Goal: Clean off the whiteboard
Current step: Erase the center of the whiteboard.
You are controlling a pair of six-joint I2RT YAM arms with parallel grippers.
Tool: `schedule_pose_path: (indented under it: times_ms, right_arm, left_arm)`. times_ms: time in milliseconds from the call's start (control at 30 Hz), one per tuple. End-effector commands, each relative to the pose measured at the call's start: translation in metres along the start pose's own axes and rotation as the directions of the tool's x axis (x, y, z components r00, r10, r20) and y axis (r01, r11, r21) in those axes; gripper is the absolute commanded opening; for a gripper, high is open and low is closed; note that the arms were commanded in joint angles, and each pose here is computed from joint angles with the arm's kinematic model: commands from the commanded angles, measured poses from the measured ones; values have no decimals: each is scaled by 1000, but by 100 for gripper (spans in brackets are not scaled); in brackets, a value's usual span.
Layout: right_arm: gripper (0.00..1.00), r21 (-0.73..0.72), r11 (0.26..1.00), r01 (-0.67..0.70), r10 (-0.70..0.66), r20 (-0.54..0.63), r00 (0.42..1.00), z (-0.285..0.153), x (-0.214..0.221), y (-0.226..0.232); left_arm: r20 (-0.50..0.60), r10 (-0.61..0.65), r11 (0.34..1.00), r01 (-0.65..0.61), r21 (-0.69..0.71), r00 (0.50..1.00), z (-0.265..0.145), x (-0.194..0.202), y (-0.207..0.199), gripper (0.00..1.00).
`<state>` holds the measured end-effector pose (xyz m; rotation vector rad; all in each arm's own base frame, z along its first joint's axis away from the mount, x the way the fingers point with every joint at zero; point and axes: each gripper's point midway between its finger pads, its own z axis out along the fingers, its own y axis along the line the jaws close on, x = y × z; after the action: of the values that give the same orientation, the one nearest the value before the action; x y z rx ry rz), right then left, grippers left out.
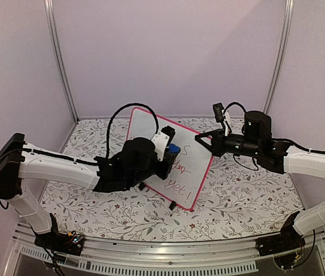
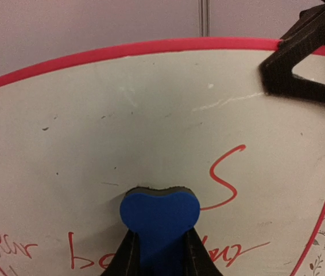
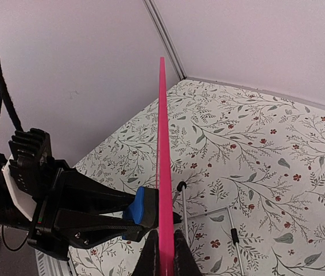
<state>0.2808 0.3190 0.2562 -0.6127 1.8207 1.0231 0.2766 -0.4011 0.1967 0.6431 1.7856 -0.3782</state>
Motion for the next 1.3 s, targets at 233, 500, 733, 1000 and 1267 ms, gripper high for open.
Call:
schedule_pose_path:
  times_ms: [233,500,733,1000,1267]
  right_arm:
    - [0,-142,990,7,-38,-218,975,3,63,26]
    - [0,-141,990,6,-37,-221,975,4,64,25]
    - [0,-137,991,4,-34,-219,975,4,64,25]
    - [0,-130,991,5,-33,-217,976,4,63,23]
    - [0,-129,992,4,-33,-219,975,5,63,23]
  left_arm:
    - [57,-4,1000,3,16,998,5,-23,-7,16]
    - [50,-8,1000,7,20,999,3,-21,-7,16]
    - [52,-16,1000,15,27,999,3,-23,-8,16]
    - [71,-16,1000,14,24,997,1,-33,-7,16]
    - [87,-22,999,19,28,996,-1,-42,-8,16]
